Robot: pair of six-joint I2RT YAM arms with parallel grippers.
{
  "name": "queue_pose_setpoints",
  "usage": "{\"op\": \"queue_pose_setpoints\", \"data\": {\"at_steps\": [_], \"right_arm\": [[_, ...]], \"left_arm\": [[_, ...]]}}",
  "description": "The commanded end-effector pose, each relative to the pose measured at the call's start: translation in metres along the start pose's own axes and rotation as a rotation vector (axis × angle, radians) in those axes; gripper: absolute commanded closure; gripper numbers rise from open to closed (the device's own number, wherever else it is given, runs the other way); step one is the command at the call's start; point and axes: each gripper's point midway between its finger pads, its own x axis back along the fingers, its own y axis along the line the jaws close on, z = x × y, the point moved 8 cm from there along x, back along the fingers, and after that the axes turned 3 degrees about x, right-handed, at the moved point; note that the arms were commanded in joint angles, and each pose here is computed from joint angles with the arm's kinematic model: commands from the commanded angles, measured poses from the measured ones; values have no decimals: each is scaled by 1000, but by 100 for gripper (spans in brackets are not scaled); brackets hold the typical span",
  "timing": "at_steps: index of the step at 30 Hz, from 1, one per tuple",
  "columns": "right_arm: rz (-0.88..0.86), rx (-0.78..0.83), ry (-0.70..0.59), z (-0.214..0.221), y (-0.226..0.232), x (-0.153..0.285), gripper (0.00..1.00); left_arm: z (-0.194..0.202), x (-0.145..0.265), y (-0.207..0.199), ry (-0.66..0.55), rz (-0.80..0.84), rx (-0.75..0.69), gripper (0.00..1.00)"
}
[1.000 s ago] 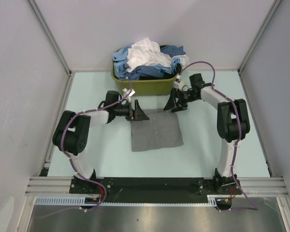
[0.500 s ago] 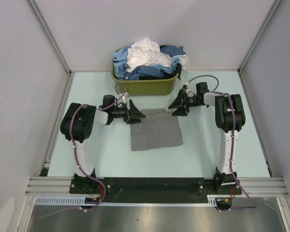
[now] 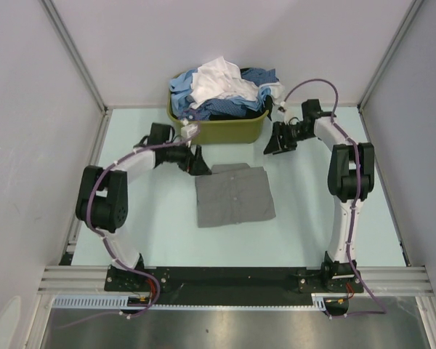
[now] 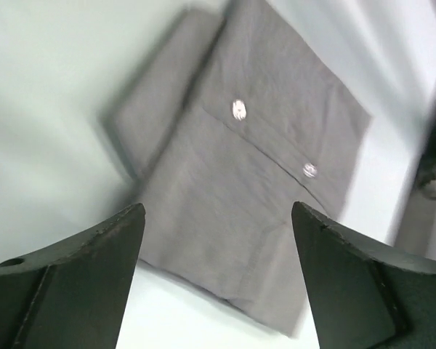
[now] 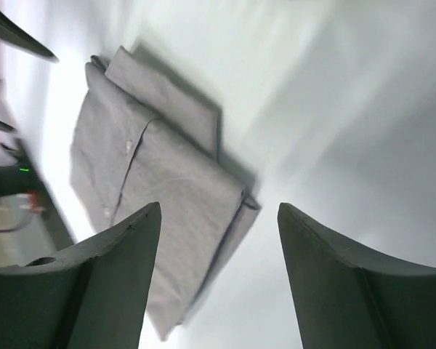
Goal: Fold and stack the long sleeve shirts
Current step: Fold the shirt
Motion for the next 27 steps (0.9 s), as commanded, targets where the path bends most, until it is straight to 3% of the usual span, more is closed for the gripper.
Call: {"op": "queue_pose_setpoints", "data": {"at_steps": [1, 3, 7, 19, 27], "right_arm": [[49, 55, 133, 14, -4, 1, 30], [32, 14, 144, 25, -4, -3, 30], [33, -17, 126, 30, -2, 0, 29], [22, -53, 101, 37, -1, 9, 27], [19, -71, 92, 39, -9, 12, 27]], "left_arm": [[-41, -7, 0, 180, -9, -498, 10], [-64, -15, -6, 244, 7, -568, 9], [-60, -54, 5, 366, 63, -670, 7], [-66, -97, 22, 493, 73, -775, 1], [-39, -103, 15, 617, 159, -823, 10]]}}
